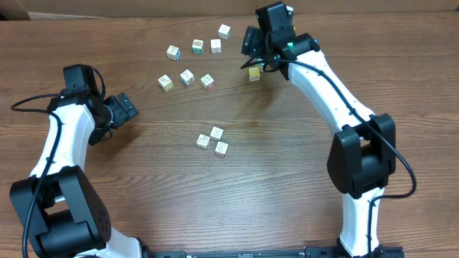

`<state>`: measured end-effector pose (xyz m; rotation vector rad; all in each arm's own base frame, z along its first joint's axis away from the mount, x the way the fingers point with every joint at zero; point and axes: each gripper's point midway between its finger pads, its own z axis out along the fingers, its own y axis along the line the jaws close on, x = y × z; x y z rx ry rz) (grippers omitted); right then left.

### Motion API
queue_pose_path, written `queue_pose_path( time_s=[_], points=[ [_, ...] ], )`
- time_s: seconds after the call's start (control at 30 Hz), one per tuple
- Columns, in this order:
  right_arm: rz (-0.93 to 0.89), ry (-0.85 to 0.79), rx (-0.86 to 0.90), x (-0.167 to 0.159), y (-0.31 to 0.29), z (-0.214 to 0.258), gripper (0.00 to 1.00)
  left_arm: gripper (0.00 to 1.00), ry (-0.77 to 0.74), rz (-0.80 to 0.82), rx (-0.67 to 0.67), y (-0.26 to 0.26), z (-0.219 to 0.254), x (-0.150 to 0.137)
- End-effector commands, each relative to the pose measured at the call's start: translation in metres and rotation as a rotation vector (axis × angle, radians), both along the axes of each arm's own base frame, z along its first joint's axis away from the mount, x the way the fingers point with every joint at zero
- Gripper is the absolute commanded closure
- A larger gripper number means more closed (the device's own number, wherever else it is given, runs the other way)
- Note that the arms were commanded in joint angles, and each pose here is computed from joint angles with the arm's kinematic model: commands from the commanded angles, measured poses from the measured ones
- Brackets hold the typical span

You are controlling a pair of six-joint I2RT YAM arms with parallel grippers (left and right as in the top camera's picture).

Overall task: Form a circle
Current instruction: 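Swing the right gripper up to the yellow 'K' block at upper right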

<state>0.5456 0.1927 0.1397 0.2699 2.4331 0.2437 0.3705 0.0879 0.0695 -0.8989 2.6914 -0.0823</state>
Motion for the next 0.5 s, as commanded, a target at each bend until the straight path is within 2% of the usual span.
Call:
queue_pose_path(
  time_s=[0.0,0.17,0.23,0.3,0.4,0.47],
  points=[
    [0.102,0.026,-0.055,0.001,0.012,-0.024,0.15,0.0,0.001,0.002,-0.01,-0.002,-0.001,0.001],
    [0.191,0.074,-0.104,-0.002,0.023,-0.06,0.12,0.0,0.001,0.002,-0.01,-0.002,-0.001,0.001],
    [0.231,0.091,-0.141,-0.001,0.024,-0.081,0.03,0.01,0.001,0.002,-0.01,-0.002,-0.001,0.001],
    [0.233,0.104,-0.147,0.0,0.023,-0.091,0.04,0.0,0.001,0.002,-0.01,-0.002,-0.001,0.001],
    [0.229,0.124,-0.152,-0.001,0.019,-0.101,0.11,0.01,0.001,0.002,-0.01,-0.002,-0.001,0.001],
    [0.228,0.136,-0.155,-0.002,0.018,-0.106,0.25,0.0,0.001,0.002,-0.01,-0.002,-0.001,0.001]
  ],
)
